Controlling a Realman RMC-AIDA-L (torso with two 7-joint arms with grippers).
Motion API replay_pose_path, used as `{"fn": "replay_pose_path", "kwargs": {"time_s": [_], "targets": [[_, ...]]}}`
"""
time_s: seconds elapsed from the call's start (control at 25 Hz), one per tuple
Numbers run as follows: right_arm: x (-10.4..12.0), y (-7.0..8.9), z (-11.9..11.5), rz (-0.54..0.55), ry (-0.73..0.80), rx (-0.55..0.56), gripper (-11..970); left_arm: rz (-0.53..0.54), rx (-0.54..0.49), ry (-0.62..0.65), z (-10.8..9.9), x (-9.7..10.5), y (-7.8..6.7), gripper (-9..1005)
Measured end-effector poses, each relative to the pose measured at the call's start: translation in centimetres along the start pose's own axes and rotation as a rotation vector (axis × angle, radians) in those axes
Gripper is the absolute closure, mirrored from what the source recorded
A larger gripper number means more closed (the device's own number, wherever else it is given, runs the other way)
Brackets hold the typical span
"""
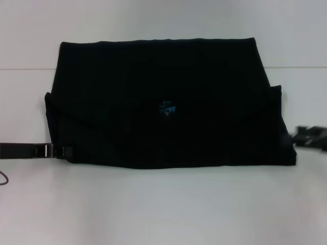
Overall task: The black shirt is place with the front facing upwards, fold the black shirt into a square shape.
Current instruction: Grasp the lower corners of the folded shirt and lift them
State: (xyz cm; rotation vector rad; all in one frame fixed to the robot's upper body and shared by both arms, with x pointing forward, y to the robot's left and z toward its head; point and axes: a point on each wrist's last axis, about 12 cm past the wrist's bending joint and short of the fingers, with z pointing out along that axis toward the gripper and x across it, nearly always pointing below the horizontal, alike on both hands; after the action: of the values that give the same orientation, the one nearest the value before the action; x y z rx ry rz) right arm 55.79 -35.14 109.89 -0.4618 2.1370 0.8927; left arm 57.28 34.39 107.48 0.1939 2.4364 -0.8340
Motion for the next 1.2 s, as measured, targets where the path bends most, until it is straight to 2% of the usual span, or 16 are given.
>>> {"fn": "replay_pose_path", "kwargs": {"time_s": [0.12,0.24,0.36,0.48,0.76,1.2], "targets": [[-2.6,-1.6,-2.3,0.121,0.018,0.089,92,0.0,0.011,0.0,-0.1,-0.1,-0.1,976],[-4.9,-2.7,-3.6,0.233,0.06,0.184,92,-0.002,0.025,-0.001,-0.1,-0.2,-0.3,976],[-6.7,-3.0,-3.5,0.274,0.139,0.272,93,-0.002,0.027,-0.002,-0.1,-0.2,-0.3,976],[-7.6,-2.5,-1.7,0.254,0.241,0.312,94,-0.002,0.027,-0.003,-0.1,-0.3,-0.3,977],[-7.4,-0.6,2.9,0.176,0.373,0.269,122,-0.002,0.027,-0.004,-0.1,-0.3,-0.3,977],[-5.3,-0.1,5.5,0.169,0.403,0.254,173,-0.003,0.028,-0.003,-0.1,-0.2,-0.3,976]]}}
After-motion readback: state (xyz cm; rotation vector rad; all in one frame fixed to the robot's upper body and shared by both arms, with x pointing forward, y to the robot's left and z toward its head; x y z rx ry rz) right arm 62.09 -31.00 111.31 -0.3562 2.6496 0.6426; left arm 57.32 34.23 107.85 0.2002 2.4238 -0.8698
